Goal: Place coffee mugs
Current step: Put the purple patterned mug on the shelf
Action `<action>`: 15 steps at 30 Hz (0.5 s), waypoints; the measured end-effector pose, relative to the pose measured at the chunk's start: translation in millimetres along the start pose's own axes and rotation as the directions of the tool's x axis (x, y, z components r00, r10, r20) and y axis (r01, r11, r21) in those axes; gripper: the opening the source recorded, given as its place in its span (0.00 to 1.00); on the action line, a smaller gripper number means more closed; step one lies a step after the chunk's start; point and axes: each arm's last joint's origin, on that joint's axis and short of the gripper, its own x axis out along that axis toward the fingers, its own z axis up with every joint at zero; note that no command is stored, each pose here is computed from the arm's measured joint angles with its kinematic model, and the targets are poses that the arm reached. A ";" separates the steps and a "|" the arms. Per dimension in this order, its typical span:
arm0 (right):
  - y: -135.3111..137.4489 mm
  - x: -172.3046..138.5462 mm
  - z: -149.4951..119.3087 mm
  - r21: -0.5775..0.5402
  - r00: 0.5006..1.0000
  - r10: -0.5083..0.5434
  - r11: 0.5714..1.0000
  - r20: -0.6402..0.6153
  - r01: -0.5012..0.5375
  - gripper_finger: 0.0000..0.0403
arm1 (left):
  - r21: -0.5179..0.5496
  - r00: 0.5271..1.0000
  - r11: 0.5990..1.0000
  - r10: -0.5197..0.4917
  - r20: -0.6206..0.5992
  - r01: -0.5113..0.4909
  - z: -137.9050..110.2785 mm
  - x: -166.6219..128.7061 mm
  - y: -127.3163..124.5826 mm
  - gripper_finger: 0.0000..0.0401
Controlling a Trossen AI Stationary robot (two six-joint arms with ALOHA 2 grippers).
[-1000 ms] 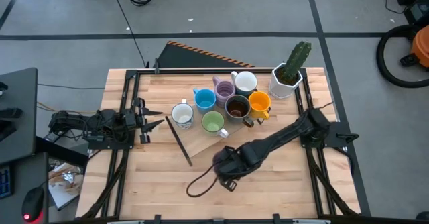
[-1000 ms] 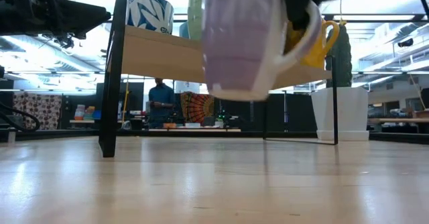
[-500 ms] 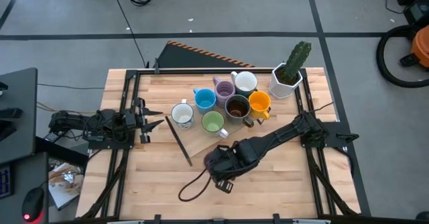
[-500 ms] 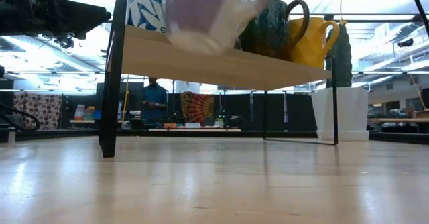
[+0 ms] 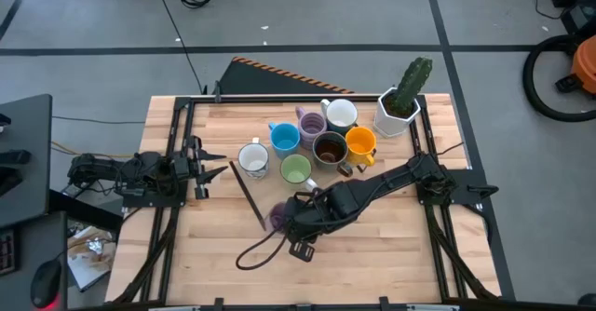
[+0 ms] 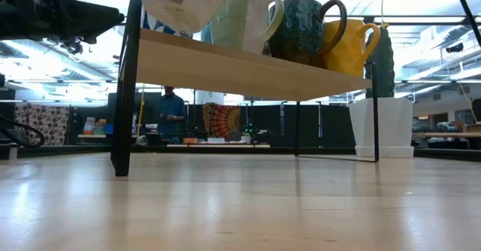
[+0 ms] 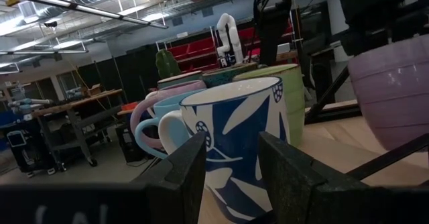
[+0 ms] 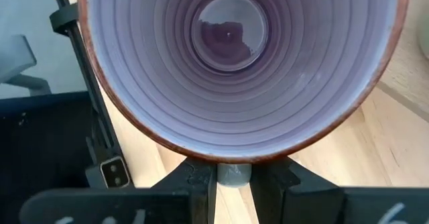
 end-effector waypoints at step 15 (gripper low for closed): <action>-6.5 -25.3 9.9 -0.026 0.992 -0.070 0.997 0.107 0.073 0.17 | -0.001 1.000 1.000 0.000 0.000 0.000 0.0 0.0 0.0 0.35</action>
